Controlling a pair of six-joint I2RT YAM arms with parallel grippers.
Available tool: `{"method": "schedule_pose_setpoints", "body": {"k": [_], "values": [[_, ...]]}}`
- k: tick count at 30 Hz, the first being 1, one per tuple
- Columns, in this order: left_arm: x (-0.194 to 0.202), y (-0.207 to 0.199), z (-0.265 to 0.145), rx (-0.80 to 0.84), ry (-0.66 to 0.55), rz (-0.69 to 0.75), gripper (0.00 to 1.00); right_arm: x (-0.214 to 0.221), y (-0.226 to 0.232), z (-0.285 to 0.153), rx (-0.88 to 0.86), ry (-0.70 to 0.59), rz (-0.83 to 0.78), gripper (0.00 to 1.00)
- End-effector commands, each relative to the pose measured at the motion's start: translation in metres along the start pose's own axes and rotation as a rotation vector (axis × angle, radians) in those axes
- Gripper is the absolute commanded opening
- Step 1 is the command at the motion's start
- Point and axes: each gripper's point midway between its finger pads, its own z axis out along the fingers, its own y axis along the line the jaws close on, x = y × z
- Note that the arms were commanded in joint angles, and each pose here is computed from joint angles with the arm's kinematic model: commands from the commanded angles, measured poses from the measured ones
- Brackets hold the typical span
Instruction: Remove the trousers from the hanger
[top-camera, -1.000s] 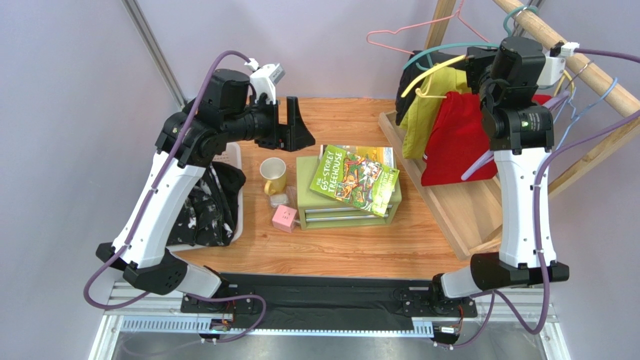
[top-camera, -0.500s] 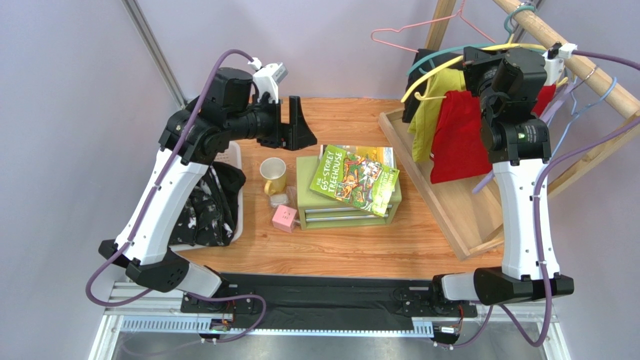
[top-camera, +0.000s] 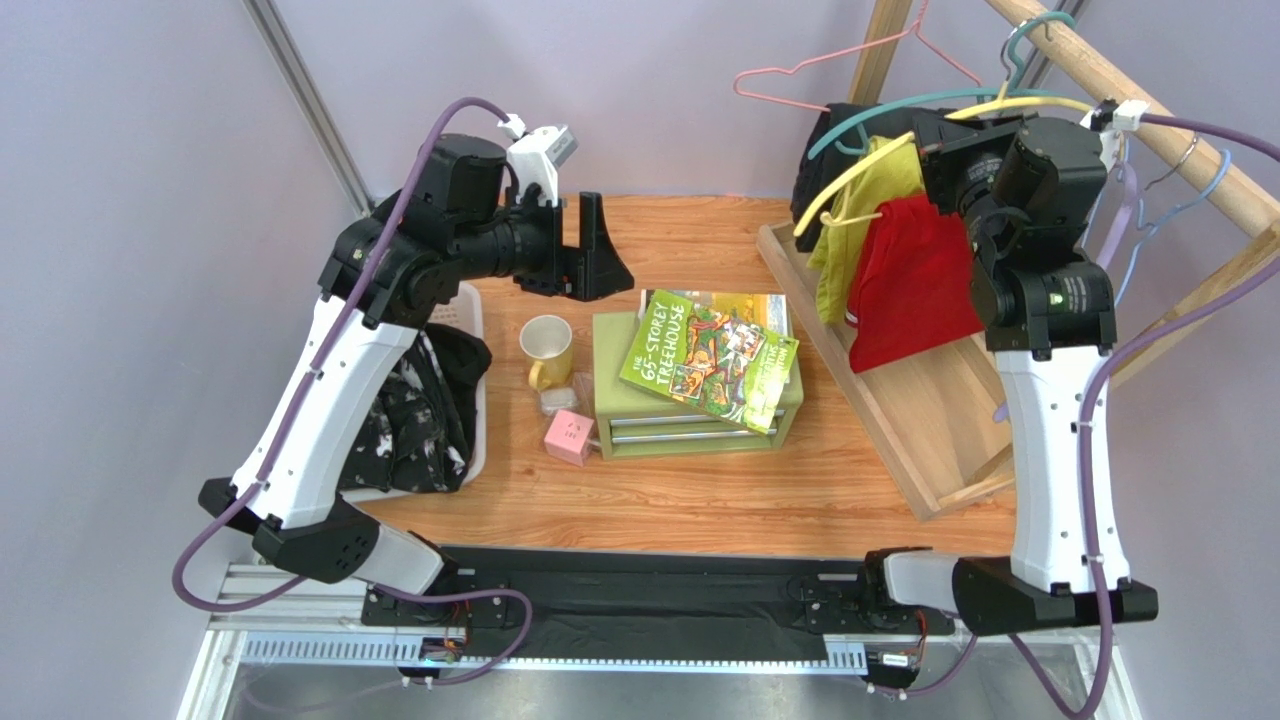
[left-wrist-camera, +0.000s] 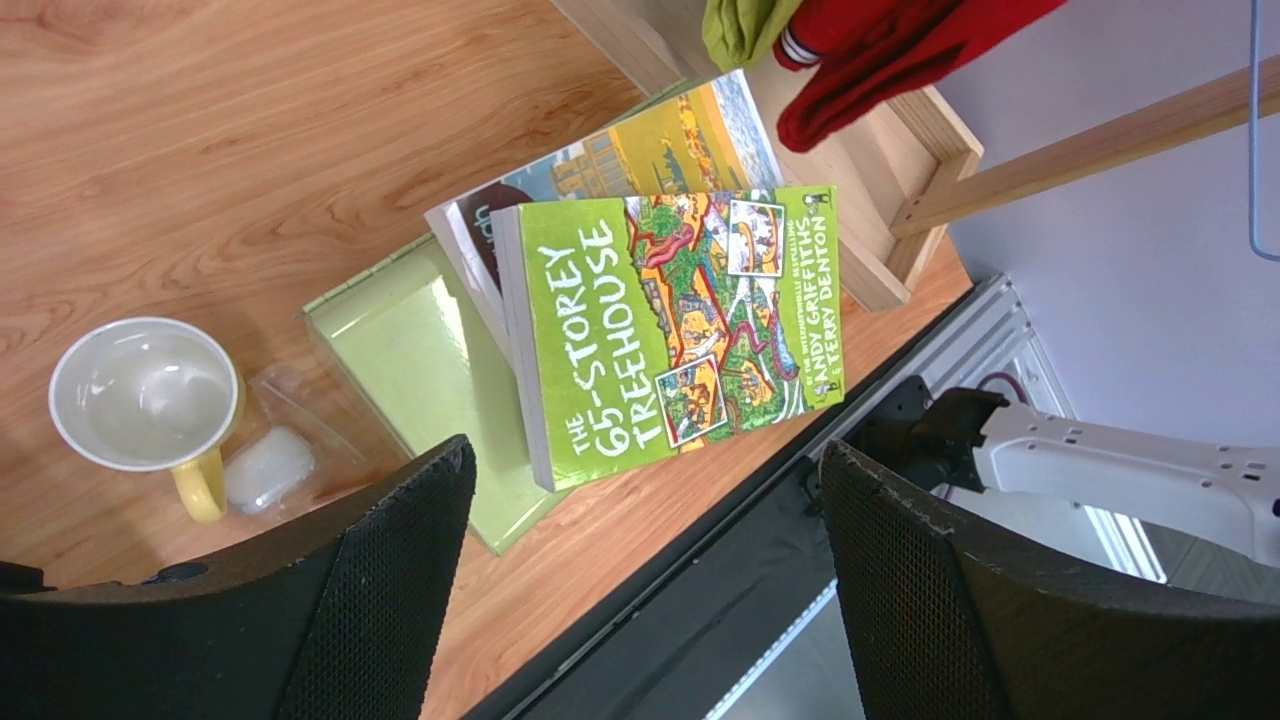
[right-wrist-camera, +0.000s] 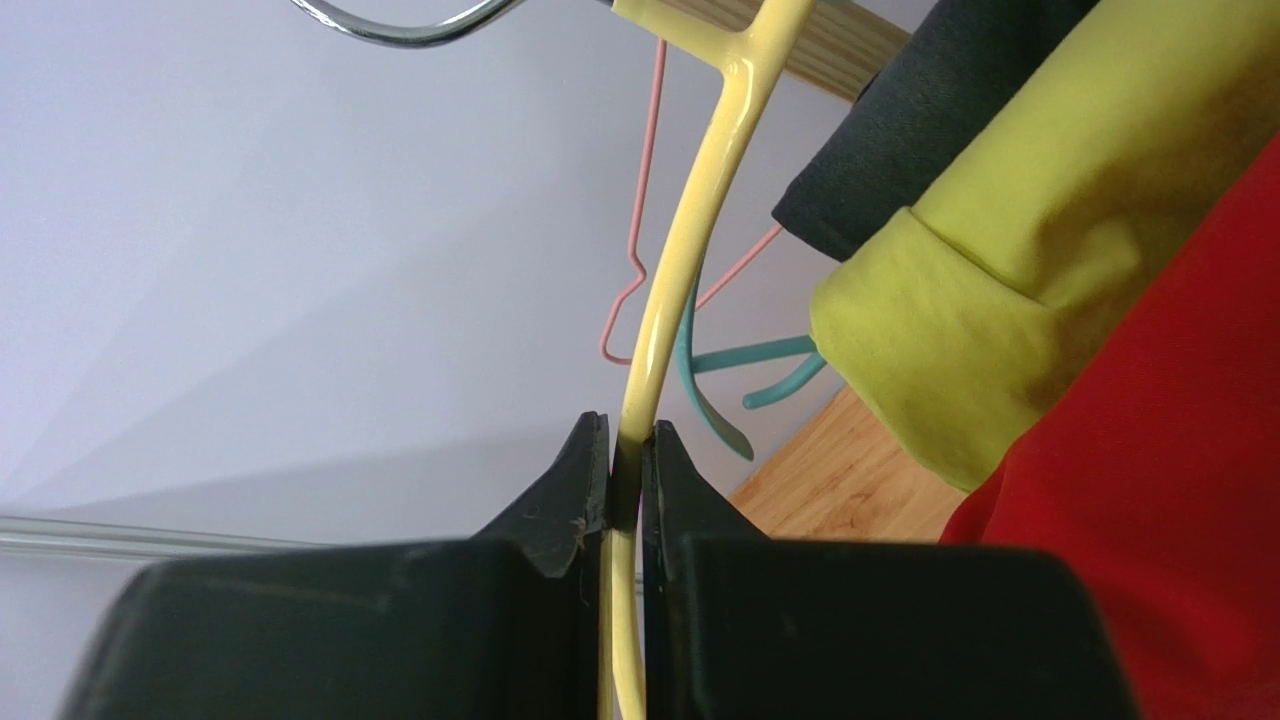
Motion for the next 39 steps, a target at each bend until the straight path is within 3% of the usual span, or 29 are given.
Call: {"method": "schedule_pose_setpoints", "body": {"k": [1, 12, 25, 33, 39], "values": [[-0.01, -0.01, -0.007, 0.031, -0.032, 0.031, 0.9, -0.023, 0.048, -0.052, -0.195, -0.032, 0.035, 0.0], [-0.007, -0.01, -0.004, 0.043, -0.018, 0.011, 0.9, 0.018, 0.009, -0.076, -0.131, 0.152, -0.014, 0.0], [-0.001, -0.014, -0.008, 0.065, -0.024, -0.003, 0.89, 0.058, -0.023, -0.136, -0.24, 0.357, -0.276, 0.0], [0.006, -0.013, -0.009, 0.07, -0.016, -0.015, 0.89, 0.085, -0.018, -0.187, -0.471, 0.551, -0.517, 0.0], [0.008, -0.017, -0.01, 0.094, -0.019, -0.03, 0.89, 0.087, -0.02, -0.212, -0.495, 0.603, -0.547, 0.0]]}}
